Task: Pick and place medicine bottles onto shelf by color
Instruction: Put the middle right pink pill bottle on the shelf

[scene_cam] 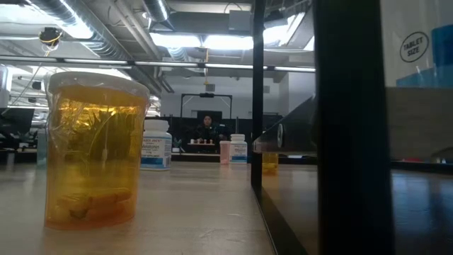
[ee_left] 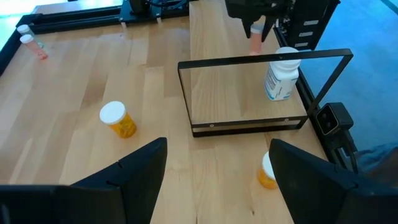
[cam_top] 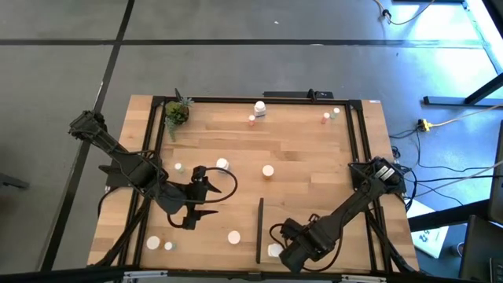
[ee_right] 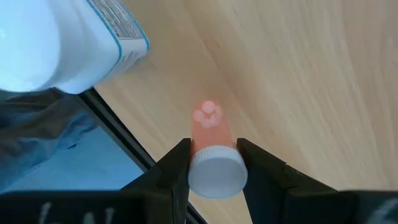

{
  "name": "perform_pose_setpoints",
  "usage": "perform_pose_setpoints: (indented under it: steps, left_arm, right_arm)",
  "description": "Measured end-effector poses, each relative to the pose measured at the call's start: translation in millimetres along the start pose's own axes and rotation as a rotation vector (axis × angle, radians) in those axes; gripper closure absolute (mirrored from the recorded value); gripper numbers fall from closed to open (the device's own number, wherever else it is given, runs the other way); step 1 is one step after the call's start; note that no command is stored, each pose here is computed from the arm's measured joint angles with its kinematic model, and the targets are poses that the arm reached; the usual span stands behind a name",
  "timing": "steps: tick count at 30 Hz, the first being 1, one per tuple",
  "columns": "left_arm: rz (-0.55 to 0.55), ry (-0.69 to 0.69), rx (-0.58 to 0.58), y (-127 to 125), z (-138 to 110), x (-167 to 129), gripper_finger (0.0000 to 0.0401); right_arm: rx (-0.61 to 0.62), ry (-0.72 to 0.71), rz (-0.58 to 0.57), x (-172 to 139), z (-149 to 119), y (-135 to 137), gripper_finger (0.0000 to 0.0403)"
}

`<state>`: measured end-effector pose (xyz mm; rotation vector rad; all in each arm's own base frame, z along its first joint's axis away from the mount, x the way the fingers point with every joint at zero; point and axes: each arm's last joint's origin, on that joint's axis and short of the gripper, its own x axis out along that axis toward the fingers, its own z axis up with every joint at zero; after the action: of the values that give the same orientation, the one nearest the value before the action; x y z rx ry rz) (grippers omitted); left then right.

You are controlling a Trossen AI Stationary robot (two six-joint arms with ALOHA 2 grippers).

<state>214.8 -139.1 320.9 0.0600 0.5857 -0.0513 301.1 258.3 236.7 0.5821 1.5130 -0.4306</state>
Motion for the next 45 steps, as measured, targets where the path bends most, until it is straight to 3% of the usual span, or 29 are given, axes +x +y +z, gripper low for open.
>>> perform_pose_setpoints:
  steps: [20, 36, 45]
  left_arm:
    - [0.001, 0.0, 0.001, 0, 0, 0, 0.0124]
    - [0.0, 0.0, 0.001, 0, 0, 0, 0.0124]
    - [0.001, 0.0, 0.0, 0, 0, 0, 0.0124]
  right_arm:
    - [-0.009, 0.046, 0.008, 13, 2, 6, 0.028]
    - [-0.01, 0.045, 0.013, 13, 2, 6, 0.0227]
    - [-0.023, 0.046, 0.012, 6, 1, 7, 0.0223]
